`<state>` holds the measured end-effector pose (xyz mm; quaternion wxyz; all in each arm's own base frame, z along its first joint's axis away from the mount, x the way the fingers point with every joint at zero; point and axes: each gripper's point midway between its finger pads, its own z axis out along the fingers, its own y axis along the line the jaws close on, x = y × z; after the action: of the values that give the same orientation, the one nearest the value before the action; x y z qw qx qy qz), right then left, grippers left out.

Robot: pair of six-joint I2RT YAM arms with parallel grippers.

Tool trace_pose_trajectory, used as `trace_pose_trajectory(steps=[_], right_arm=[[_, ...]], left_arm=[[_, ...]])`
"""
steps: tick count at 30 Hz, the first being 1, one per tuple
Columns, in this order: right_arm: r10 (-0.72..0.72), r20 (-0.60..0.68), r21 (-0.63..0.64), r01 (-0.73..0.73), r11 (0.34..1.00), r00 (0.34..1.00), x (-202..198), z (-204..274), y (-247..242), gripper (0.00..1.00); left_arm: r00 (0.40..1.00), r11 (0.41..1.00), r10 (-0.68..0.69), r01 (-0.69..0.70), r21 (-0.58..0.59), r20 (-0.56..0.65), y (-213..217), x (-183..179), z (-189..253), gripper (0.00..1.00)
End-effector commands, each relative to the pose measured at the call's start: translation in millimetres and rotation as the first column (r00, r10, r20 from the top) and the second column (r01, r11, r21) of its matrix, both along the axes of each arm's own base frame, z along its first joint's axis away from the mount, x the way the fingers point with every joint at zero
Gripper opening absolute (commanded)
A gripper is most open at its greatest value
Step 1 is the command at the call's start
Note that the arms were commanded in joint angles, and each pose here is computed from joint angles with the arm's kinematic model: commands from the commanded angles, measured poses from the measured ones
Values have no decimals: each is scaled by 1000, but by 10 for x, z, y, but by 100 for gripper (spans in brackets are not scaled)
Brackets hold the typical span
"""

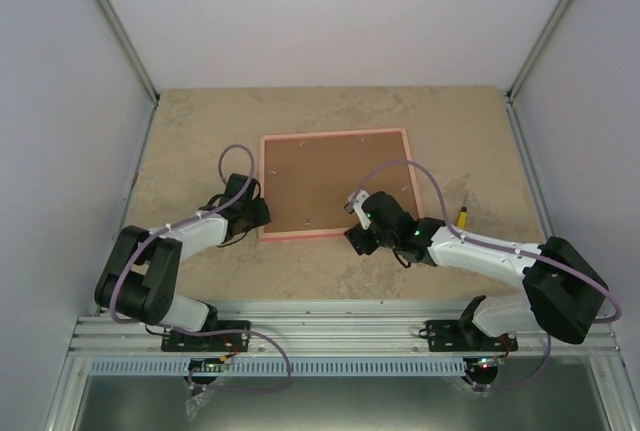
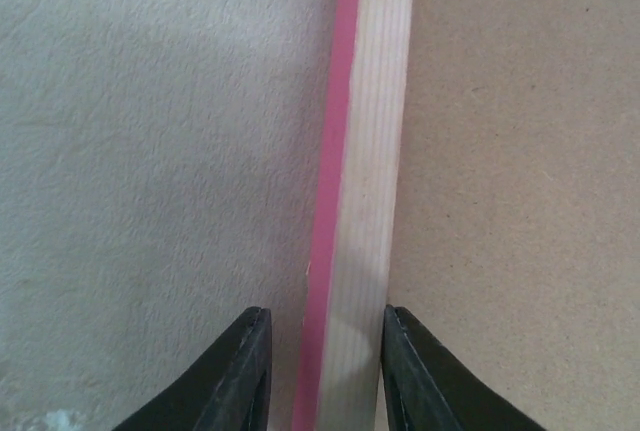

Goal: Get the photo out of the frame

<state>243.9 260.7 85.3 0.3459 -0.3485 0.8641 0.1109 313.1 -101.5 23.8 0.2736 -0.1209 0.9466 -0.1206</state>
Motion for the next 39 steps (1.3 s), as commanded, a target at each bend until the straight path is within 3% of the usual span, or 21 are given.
trace_pose_trajectory(steps=[1, 8, 14, 21, 28, 39], right_arm=[[18, 42, 6, -19, 1000, 999, 20, 44, 23, 74], [77, 62, -3, -77, 997, 995, -60, 33, 97, 74], [141, 83, -43, -138, 989, 986, -172, 21, 238, 74], [190, 168, -201, -155, 967, 967, -241, -54, 409, 76], [249, 349, -419, -87, 904, 904, -191, -188, 454, 77], [315, 539, -569, 62, 820, 781, 28, -366, 450, 71]], left_arm=[[1000, 1000, -18, 18, 16, -4, -29, 56, -19, 30], [1000, 999, -29, 29, 24, -7, -50, 48, -5, 10], [998, 1000, -21, 21, 5, 52, -49, 49, 225, 0], [993, 997, -7, 16, -70, 122, -116, 33, 480, 0], [988, 992, -17, 36, -124, 156, -198, 3, 655, 0], [978, 984, -21, 58, -170, 210, -266, -44, 871, 0]])
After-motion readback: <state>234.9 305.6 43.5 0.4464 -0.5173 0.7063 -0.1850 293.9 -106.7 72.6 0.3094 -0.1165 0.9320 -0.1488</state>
